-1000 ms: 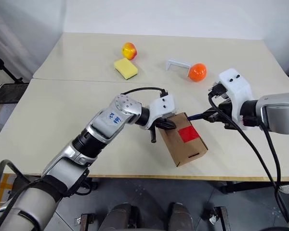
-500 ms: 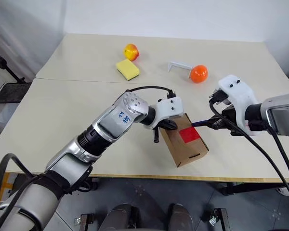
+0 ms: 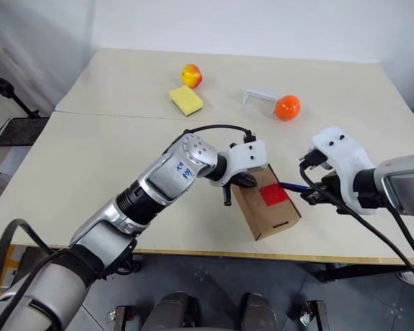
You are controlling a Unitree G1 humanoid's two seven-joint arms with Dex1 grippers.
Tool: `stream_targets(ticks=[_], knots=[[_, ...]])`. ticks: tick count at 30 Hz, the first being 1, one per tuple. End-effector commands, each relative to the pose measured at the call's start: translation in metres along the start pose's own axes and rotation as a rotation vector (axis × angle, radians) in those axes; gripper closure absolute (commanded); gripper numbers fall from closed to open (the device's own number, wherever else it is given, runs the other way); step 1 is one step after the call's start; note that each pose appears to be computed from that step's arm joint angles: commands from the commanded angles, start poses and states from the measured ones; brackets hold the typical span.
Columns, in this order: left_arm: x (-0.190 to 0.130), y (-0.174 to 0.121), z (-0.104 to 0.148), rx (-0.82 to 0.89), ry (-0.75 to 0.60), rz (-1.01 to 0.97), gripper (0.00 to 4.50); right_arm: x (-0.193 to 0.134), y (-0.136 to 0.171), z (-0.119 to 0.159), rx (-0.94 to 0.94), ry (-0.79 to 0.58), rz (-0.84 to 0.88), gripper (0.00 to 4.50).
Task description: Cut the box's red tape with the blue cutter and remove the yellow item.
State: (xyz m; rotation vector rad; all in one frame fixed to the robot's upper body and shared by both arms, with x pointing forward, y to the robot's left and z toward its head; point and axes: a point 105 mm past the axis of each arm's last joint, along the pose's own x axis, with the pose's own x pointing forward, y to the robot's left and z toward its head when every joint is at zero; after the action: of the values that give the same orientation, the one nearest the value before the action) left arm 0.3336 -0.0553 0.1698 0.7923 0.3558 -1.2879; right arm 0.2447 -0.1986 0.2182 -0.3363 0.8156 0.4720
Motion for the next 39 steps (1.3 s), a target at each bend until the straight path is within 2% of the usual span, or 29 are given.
stream_targets(ticks=[1, 11, 15, 22, 26, 33, 36, 39], knots=[[0.02, -0.01, -0.044, -0.081, 0.169, -0.027, 4.5, 0.0, 0.027, -0.022, -0.03, 0.101, 0.145, 4.34], [0.023, -0.008, -0.045, -0.091, 0.167, -0.018, 4.5, -0.017, 0.021, -0.031, -0.015, 0.158, 0.108, 4.34], [0.024, -0.009, -0.044, -0.102, 0.161, -0.016, 4.5, -0.018, 0.034, -0.035, -0.048, 0.179, 0.178, 4.34], [0.024, -0.007, -0.046, -0.107, 0.165, -0.01, 4.5, -0.033, 0.015, -0.042, -0.057, 0.265, 0.1, 4.34], [0.024, -0.005, -0.045, -0.111, 0.159, -0.005, 4.5, -0.056, -0.001, -0.019, -0.031, 0.135, 0.078, 4.34], [0.019, 0.006, -0.031, -0.12, 0.072, 0.018, 4.5, -0.085, -0.035, 0.014, 0.058, -0.277, -0.001, 4.34], [0.016, 0.011, -0.022, -0.125, 0.016, 0.031, 4.5, -0.076, -0.051, 0.007, 0.096, -0.324, -0.077, 4.34], [0.008, 0.016, -0.004, -0.139, -0.089, 0.034, 4.5, -0.044, -0.075, -0.015, 0.197, -0.399, -0.152, 4.34]])
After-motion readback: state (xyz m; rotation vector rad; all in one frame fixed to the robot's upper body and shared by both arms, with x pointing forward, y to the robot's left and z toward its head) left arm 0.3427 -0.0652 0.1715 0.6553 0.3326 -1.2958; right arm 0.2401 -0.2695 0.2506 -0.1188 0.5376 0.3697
